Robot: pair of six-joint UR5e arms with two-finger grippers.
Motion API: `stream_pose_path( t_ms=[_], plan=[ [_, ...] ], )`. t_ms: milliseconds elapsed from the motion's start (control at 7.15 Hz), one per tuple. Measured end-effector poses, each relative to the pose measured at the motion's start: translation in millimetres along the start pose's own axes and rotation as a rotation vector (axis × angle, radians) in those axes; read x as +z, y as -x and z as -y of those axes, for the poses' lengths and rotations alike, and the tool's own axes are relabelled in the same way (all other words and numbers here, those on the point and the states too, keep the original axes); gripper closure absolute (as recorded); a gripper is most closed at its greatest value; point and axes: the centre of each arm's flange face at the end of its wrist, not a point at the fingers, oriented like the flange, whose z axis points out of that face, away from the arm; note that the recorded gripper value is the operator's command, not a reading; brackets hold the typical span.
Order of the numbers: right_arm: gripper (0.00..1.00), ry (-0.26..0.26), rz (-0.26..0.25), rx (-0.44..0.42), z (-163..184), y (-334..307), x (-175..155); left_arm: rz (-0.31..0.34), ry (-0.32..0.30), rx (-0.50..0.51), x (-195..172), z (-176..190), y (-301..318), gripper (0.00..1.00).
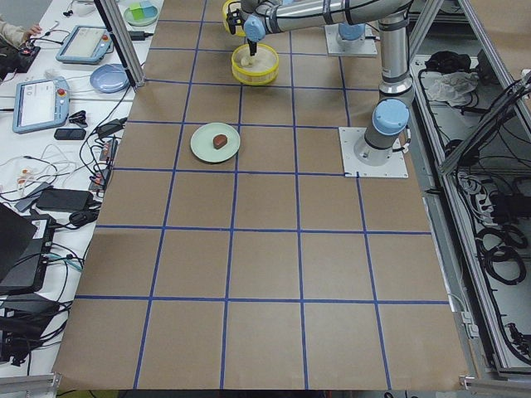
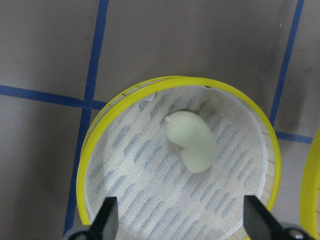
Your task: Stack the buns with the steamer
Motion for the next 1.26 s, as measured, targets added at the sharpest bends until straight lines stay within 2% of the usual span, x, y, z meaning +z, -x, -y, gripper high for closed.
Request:
stream_pose_path(
  t_ms=[140,280,559,978,1258],
  plan=[
    [1.00,0.021,0.008,0.019,-2.6,8.2,2.6,-0.006,-0.019,-0.011,-12.9,10.7,8.5,0.00],
    [1.00,0.038,0.011,0.032,-5.3,20.9,4.5,0.015,-0.055,-0.002,-28.3,30.4,28.6,0.00],
    [1.00,0.047,0.003,0.035,-14.2,67.8,4.4,0.121,-0.115,0.072,-58.8,91.0,107.8,0.00],
    [1.00,0.007,-0.001,-0.048,-34.7,124.8,13.8,0.185,-0.111,0.155,-98.1,167.2,253.7,0.00],
    [1.00,-0.035,-0.006,-0.105,-40.3,144.1,29.7,0.195,-0.065,0.192,-80.4,188.6,318.0,0.00]
  ],
)
